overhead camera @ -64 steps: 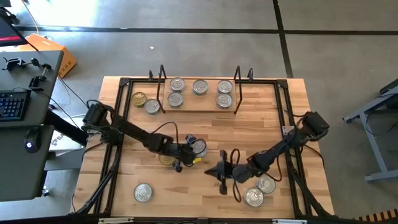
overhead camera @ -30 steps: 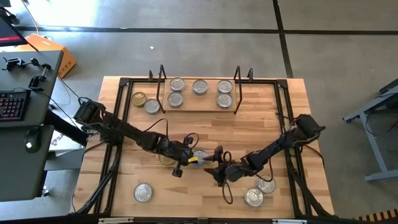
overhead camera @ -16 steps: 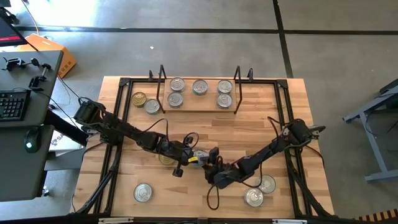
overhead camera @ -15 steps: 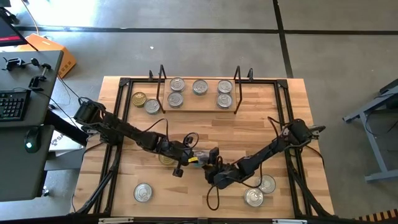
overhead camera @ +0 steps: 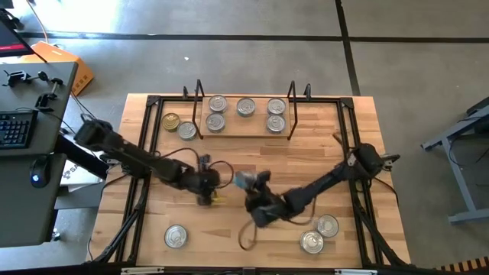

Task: Stack canned seafood by type on shelf
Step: Put the yellow blue tuna can on the shelf aligned with the other yellow blue tuna can

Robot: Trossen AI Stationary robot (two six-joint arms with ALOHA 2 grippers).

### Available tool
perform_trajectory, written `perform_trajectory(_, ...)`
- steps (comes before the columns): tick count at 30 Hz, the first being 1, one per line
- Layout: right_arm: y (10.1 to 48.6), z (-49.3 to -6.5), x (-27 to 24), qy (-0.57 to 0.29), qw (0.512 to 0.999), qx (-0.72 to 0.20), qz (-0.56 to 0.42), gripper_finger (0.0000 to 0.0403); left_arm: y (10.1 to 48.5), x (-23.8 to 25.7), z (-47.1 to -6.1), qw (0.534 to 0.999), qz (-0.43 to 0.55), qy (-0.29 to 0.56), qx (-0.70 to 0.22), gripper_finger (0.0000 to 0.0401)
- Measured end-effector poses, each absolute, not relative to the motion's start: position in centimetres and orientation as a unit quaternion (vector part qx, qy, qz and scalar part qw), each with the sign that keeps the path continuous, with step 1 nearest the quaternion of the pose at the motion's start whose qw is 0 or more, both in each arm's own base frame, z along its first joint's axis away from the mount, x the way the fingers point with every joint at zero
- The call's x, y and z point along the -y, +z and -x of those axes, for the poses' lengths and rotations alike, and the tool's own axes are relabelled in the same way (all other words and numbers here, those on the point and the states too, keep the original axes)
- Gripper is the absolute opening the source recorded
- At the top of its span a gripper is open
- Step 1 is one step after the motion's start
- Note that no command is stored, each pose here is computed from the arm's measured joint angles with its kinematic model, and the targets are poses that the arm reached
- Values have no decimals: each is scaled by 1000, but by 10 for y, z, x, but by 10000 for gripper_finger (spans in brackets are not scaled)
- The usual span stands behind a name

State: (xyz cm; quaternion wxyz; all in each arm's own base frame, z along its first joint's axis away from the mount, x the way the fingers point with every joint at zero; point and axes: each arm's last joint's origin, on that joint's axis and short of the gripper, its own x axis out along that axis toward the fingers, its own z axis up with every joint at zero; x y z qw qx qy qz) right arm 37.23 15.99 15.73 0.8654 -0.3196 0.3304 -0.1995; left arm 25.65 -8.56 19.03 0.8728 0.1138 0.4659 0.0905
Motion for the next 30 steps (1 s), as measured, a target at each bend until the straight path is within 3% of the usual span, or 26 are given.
perform_trajectory(2, 167, -384, -142, -217, 852, -351, 323, 117, 193, 85, -236, 852, -121, 129, -493, 1)
perform_trajectory(9, 183, -415, -48, -266, 796, -413, 353, 117, 210, 99, -191, 873, -98, 199, -435, 0)
perform_trajectory(16, 174, -420, 33, -266, 783, -464, 318, 117, 203, 112, -171, 893, -92, 211, -387, 0)
perform_trajectory(23, 174, -418, 62, -255, 803, -469, 265, 119, 196, 115, -163, 897, -82, 219, -375, 0)
perform_trajectory(30, 171, -420, 66, -239, 818, -459, 249, 249, 195, 117, -163, 899, -74, 218, -373, 0)
